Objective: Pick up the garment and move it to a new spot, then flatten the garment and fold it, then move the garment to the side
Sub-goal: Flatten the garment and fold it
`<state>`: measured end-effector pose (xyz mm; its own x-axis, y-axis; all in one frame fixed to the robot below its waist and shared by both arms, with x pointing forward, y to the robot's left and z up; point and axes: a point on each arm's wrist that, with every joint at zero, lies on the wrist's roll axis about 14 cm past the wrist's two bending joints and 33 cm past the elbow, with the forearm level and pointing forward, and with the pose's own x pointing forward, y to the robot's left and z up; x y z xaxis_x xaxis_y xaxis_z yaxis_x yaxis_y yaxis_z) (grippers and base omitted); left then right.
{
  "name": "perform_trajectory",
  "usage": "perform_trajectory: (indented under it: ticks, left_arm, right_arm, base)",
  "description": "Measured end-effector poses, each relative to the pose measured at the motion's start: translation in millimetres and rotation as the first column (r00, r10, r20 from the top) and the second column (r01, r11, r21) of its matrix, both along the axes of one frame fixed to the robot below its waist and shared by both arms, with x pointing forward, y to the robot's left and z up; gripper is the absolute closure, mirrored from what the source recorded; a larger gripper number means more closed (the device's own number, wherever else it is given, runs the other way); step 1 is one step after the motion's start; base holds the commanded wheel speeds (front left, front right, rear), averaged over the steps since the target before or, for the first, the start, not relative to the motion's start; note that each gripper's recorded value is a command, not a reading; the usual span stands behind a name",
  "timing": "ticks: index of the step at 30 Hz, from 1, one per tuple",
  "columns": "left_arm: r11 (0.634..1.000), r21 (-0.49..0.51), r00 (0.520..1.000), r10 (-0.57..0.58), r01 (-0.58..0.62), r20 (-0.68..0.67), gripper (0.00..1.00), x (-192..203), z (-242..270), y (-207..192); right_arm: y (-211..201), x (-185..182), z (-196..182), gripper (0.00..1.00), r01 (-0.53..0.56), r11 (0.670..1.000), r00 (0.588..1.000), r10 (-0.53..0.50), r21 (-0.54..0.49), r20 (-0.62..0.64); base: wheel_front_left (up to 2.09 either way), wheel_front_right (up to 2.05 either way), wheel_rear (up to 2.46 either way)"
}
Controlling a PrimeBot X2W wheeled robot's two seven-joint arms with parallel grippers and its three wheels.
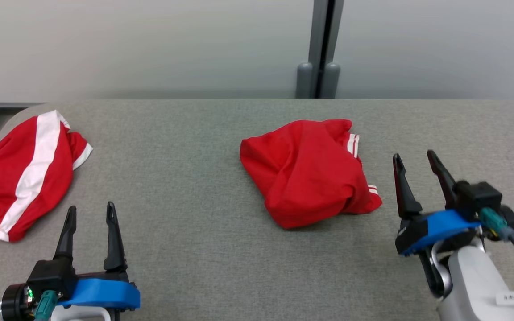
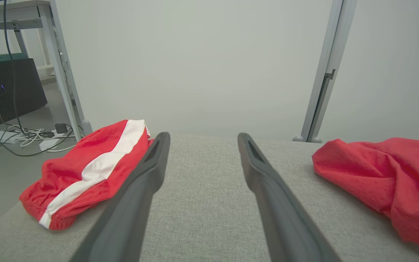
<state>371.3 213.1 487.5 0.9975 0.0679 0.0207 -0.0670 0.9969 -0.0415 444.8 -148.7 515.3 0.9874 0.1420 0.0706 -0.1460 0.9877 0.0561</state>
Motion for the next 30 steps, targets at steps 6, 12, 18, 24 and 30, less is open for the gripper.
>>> perform_trajectory:
  ticks: [6, 12, 18, 24, 30]
  left_arm:
    - [1.000, -0.006, 1.000, 0.017, -0.017, 0.000, 0.00, 3, 0, 5]
    - [0.999, -0.006, 0.999, 0.048, -0.048, -0.016, 0.00, 2, -5, 14]
    - [0.997, -0.003, 0.997, 0.075, -0.076, -0.033, 0.00, 2, -10, 22]
    - [0.997, -0.001, 0.996, 0.080, -0.081, -0.034, 0.00, 5, -10, 25]
    - [0.997, -0.002, 0.996, 0.080, -0.080, -0.031, 0.00, 7, -9, 24]
  right_arm:
    - [10, 35, -4, 0.00, -0.032, 0.998, 0.999, 0.030, -0.054, -0.037]
    - [10, 44, -59, 0.00, -0.055, 0.994, 0.977, 0.033, -0.099, -0.211]
    - [20, 34, -114, 0.00, -0.097, 0.990, 0.926, 0.053, -0.100, -0.374]
    - [25, 25, -141, 0.00, -0.118, 0.988, 0.885, 0.061, -0.097, -0.461]
    - [34, 24, -148, 1.00, -0.141, 0.986, 0.868, 0.081, -0.086, -0.489]
  base:
    - [0.00, 0.00, 0.00]
    - [0.00, 0.00, 0.00]
    - [0.00, 0.00, 0.00]
    - [0.00, 0.00, 0.00]
    - [0.00, 0.00, 0.00]
